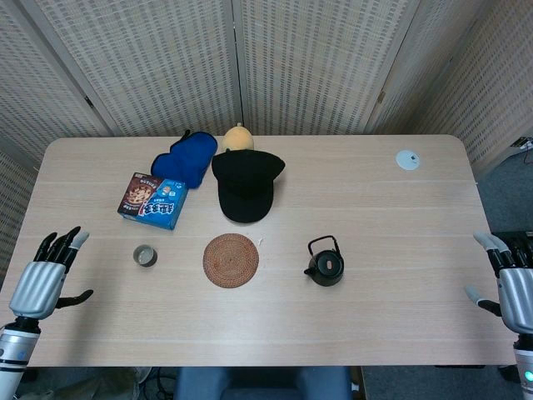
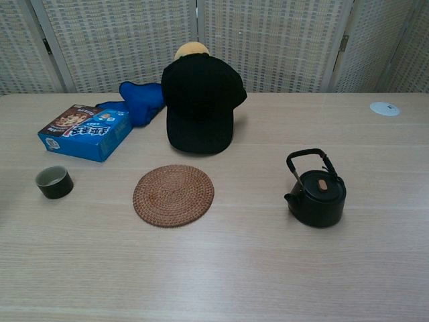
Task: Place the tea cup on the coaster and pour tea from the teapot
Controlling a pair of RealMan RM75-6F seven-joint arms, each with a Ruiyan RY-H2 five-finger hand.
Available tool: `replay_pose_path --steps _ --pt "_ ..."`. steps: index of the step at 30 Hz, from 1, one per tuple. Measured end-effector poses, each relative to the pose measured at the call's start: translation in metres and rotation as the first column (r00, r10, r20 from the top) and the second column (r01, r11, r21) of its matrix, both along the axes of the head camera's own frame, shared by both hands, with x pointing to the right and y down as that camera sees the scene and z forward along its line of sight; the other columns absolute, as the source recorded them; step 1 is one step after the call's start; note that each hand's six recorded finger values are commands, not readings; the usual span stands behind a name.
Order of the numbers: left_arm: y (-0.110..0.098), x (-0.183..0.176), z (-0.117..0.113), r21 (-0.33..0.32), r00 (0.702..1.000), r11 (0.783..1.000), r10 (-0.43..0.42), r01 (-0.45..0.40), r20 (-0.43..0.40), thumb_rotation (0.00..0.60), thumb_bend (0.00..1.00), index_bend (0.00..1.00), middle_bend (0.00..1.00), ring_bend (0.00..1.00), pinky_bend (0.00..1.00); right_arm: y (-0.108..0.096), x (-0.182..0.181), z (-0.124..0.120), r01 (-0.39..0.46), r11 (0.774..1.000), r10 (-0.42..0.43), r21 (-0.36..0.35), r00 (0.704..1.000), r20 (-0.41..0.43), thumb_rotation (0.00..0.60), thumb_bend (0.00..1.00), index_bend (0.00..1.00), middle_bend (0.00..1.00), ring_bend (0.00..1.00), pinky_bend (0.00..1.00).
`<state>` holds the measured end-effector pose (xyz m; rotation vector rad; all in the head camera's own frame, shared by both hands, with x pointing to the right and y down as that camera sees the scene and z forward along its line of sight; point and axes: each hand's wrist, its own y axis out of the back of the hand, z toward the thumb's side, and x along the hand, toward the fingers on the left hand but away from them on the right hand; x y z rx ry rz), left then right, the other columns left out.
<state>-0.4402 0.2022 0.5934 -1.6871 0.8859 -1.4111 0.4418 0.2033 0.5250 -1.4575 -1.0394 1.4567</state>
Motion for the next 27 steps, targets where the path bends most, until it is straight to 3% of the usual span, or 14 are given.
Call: replay_pose_path --steps 9,12,17,20,27 --pt "-0.028 0.011 0.032 -0.074 0.996 0.994 0.088 -0.085 0.031 0.6 0.14 0.15 0.38 0.44 0.46 -0.003 -0.008 0.003 0.029 0.999 -0.029 -0.015 0.999 0.014 0.6 0.06 0.18 0.22 0.14 0.1" --pt "-0.037 0.016 0.044 -0.105 0.993 0.988 0.113 -0.109 0.037 0.6 0.14 0.16 0.52 0.56 0.63 -0.005 -0.012 0.004 0.04 0.999 -0.04 -0.021 0.999 0.018 0.6 0.06 0.18 0.22 0.14 0.1" --pt "-0.05 0.029 0.065 -0.163 0.986 0.975 0.162 -0.153 0.043 0.6 0.14 0.17 0.72 0.73 0.83 -0.007 -0.015 0.004 0.051 0.998 -0.051 -0.027 0.998 0.022 0.6 0.06 0.18 0.22 0.14 0.1" --pt "-0.055 0.034 0.078 -0.193 0.983 0.967 0.178 -0.165 0.049 0.6 0.14 0.19 0.81 0.81 0.88 -0.007 -0.016 0.006 0.056 0.998 -0.055 -0.033 0.998 0.024 0.6 0.06 0.18 0.22 0.14 0.1" --pt "-0.061 0.044 0.106 -0.265 0.981 0.951 0.184 -0.16 0.067 0.6 0.14 0.25 0.88 0.88 0.9 -0.007 -0.016 0.009 0.058 0.997 -0.057 -0.045 0.998 0.022 0.6 0.06 0.18 0.22 0.14 0.1"
